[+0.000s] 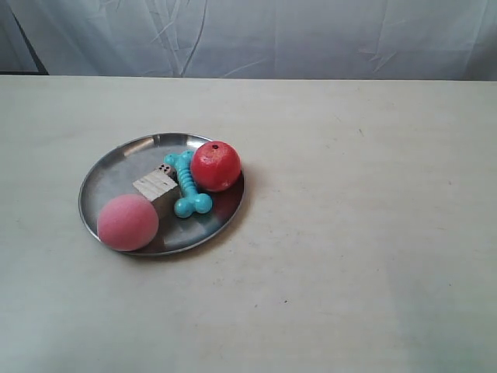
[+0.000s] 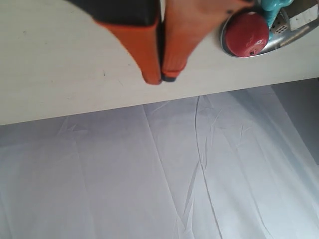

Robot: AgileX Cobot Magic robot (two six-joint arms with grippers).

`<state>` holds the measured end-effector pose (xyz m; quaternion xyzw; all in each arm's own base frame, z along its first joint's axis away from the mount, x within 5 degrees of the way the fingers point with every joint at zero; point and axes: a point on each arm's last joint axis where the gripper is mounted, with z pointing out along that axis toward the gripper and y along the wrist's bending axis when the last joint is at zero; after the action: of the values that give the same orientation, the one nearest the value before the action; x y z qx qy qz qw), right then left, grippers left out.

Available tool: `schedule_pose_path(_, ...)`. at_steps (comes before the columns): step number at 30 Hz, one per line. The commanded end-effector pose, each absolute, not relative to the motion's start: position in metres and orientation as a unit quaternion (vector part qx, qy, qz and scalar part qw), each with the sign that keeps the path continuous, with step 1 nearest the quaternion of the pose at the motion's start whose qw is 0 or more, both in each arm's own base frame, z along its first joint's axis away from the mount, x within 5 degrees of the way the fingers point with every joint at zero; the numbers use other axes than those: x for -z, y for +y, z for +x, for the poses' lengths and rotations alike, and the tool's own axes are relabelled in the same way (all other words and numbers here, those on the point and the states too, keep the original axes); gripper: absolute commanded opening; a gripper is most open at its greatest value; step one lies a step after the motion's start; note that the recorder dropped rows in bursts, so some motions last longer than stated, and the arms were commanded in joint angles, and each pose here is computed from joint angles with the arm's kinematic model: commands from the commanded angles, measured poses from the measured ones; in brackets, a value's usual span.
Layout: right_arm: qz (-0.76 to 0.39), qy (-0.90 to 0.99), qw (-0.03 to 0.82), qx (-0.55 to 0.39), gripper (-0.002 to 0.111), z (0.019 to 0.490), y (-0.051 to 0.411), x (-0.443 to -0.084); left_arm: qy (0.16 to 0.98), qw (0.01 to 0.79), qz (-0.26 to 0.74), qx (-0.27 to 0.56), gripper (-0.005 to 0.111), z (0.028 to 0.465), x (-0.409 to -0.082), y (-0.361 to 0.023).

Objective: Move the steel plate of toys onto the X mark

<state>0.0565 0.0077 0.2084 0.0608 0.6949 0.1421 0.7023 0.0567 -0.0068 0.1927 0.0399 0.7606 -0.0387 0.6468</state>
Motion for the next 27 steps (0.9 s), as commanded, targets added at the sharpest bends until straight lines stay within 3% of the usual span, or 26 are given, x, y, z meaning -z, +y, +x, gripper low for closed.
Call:
schedule_pose_path(1, 0.062, 0.690, 0.708, -0.138, -0.001, 0.0560, 0.0070, -0.2089, 0.757, 0.651, 0.029, 0.051, 0.000, 0.0551, -0.1919, -0.0069)
schedule_pose_path(27, 0.068, 0.687, 0.710, -0.142, -0.001, 0.0560, 0.0066, -0.2096, 0.757, 0.651, 0.025, 0.052, 0.000, 0.0551, -0.1919, -0.0066)
